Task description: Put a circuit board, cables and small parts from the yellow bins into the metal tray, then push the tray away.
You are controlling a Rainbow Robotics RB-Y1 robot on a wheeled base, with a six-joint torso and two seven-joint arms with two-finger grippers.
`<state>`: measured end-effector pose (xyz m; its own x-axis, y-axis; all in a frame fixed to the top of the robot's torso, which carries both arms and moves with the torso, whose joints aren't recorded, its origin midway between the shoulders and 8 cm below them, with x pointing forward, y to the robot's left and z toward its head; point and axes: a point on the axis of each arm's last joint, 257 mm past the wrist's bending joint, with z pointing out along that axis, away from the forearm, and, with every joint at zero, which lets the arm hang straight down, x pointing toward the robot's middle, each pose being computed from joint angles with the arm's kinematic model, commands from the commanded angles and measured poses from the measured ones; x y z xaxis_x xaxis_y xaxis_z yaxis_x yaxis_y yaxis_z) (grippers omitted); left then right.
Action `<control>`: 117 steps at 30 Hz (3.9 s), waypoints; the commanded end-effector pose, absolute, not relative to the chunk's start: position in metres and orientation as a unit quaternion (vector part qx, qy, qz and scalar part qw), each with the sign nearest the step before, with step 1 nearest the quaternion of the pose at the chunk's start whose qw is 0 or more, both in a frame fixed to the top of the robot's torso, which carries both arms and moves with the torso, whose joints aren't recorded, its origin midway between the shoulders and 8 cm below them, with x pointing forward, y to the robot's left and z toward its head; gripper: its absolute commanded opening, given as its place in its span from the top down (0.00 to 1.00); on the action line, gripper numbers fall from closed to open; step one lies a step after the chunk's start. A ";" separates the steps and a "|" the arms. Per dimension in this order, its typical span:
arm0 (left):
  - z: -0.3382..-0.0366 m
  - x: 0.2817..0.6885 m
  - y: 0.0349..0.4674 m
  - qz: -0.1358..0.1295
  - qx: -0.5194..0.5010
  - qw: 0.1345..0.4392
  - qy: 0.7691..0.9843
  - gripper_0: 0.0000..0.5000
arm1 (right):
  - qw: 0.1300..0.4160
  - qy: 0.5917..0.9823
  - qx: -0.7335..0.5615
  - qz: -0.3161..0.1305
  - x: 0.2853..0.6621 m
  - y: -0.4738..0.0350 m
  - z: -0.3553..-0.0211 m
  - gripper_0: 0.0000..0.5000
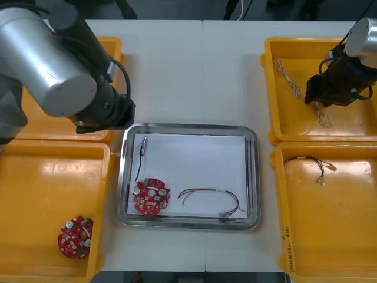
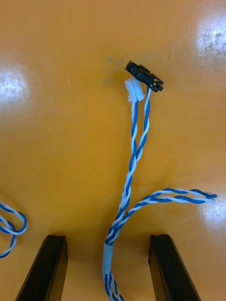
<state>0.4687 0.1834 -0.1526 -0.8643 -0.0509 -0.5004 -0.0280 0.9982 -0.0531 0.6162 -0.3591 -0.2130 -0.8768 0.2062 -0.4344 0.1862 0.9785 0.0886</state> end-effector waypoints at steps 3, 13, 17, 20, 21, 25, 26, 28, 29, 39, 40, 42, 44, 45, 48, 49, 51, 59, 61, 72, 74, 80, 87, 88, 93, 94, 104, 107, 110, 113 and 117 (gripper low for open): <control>-0.091 0.476 0.233 0.011 0.005 0.292 0.956 0.00 | 0.237 0.965 0.109 0.026 0.624 -0.348 -0.204 0.00; -0.066 0.478 0.286 0.006 -0.038 0.283 0.958 0.00 | 0.233 0.965 0.113 0.032 0.620 -0.349 -0.215 0.00; -0.061 0.478 0.315 0.020 -0.043 0.272 0.961 0.00 | 0.237 0.964 0.115 0.034 0.622 -0.350 -0.217 0.00; -0.058 0.480 0.333 0.031 -0.046 0.268 0.962 0.00 | 0.237 0.964 0.116 0.034 0.621 -0.351 -0.220 0.00; -0.058 0.481 0.337 0.030 -0.047 0.268 0.962 0.00 | 0.237 0.964 0.116 0.035 0.621 -0.351 -0.221 0.00; -0.057 0.483 0.361 0.029 -0.052 0.263 0.963 0.00 | 0.236 0.964 0.118 0.035 0.620 -0.352 -0.224 0.00; -0.057 0.485 0.368 0.029 -0.051 0.263 0.963 0.00 | 0.237 0.964 0.117 0.035 0.620 -0.351 -0.223 0.00; -0.056 0.487 0.379 0.030 -0.051 0.265 0.962 0.00 | 0.236 0.964 0.118 0.035 0.620 -0.352 -0.224 0.00; -0.057 0.487 0.381 0.030 -0.050 0.265 0.962 0.00 | 0.236 0.964 0.118 0.035 0.620 -0.352 -0.224 0.00; -0.066 0.496 0.440 0.040 -0.034 0.273 0.961 0.00 | 0.224 0.967 0.115 0.034 0.613 -0.353 -0.232 1.00; -0.067 0.498 0.446 0.045 -0.031 0.274 0.960 0.00 | 0.224 0.967 0.114 0.033 0.613 -0.353 -0.231 1.00; -0.068 0.502 0.455 0.054 -0.027 0.278 0.959 0.00 | 0.227 0.967 0.113 0.031 0.614 -0.355 -0.229 1.00; -0.071 0.507 0.463 0.058 -0.024 0.281 0.958 0.00 | 0.232 0.966 0.109 0.030 0.616 -0.353 -0.224 1.00; -0.074 0.513 0.468 0.057 -0.019 0.288 0.956 0.00 | 0.236 0.966 0.104 0.028 0.618 -0.353 -0.218 1.00; -0.079 0.523 0.476 0.053 -0.013 0.294 0.954 0.00 | 0.238 0.966 0.095 0.021 0.618 -0.354 -0.205 1.00; -0.079 0.525 0.478 0.053 -0.011 0.295 0.954 0.00 | 0.238 0.967 0.093 0.021 0.617 -0.354 -0.203 1.00; -0.080 0.531 0.482 0.056 0.001 0.294 0.954 0.00 | 0.235 0.968 0.086 0.017 0.613 -0.353 -0.189 1.00; -0.082 0.550 0.482 0.057 0.018 0.296 0.953 0.00 | 0.218 0.973 0.073 0.005 0.588 -0.357 -0.137 1.00; -0.082 0.556 0.480 0.065 0.024 0.296 0.953 0.00 | 0.218 0.974 0.064 -0.001 0.580 -0.356 -0.119 1.00; -0.085 0.585 0.471 0.061 0.049 0.312 0.947 0.00 | 0.253 0.967 0.034 0.000 0.555 -0.346 -0.049 1.00; -0.087 0.590 0.472 0.059 0.053 0.315 0.946 0.00 | 0.274 0.961 0.020 -0.005 0.557 -0.340 -0.035 1.00; -0.095 0.610 0.464 0.057 0.057 0.329 0.941 0.00 | 0.318 0.945 -0.080 -0.007 0.552 -0.288 -0.012 1.00; -0.113 0.634 0.445 0.056 0.062 0.341 0.936 0.00 | 0.320 0.925 -0.203 -0.017 0.529 -0.226 -0.025 1.00; -0.115 0.637 0.441 0.054 0.062 0.343 0.936 0.00 | 0.318 0.920 -0.227 -0.023 0.525 -0.215 -0.028 1.00; -0.126 0.643 0.430 0.054 0.069 0.344 0.935 0.00 | 0.307 0.891 -0.332 -0.049 0.503 -0.169 -0.044 1.00; -0.129 0.644 0.427 0.056 0.072 0.344 0.935 0.00 | 0.305 0.878 -0.365 -0.059 0.499 -0.159 -0.047 1.00; -0.145 0.649 0.418 0.058 0.082 0.343 0.934 0.00 | 0.277 0.796 -0.532 -0.074 0.460 -0.099 -0.086 1.00; -0.151 0.652 0.418 0.061 0.085 0.345 0.933 0.00 | 0.263 0.786 -0.554 -0.075 0.449 -0.084 -0.106 1.00; -0.154 0.652 0.418 0.062 0.085 0.344 0.933 0.00 | 0.246 0.759 -0.596 -0.088 0.441 -0.073 -0.124 1.00; -0.156 0.652 0.417 0.061 0.086 0.343 0.933 0.00 | 0.238 0.735 -0.626 -0.105 0.438 -0.066 -0.136 1.00; -0.165 0.651 0.419 0.064 0.091 0.341 0.933 0.00 | 0.225 0.720 -0.647 -0.113 0.433 -0.063 -0.154 1.00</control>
<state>0.6333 0.4366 -0.1854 -0.7919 0.1199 -0.5988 0.0509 0.9901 0.1308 0.4464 -0.0782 -0.1404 -0.1064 -0.9775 -0.1824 -0.8691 0.1806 -0.4605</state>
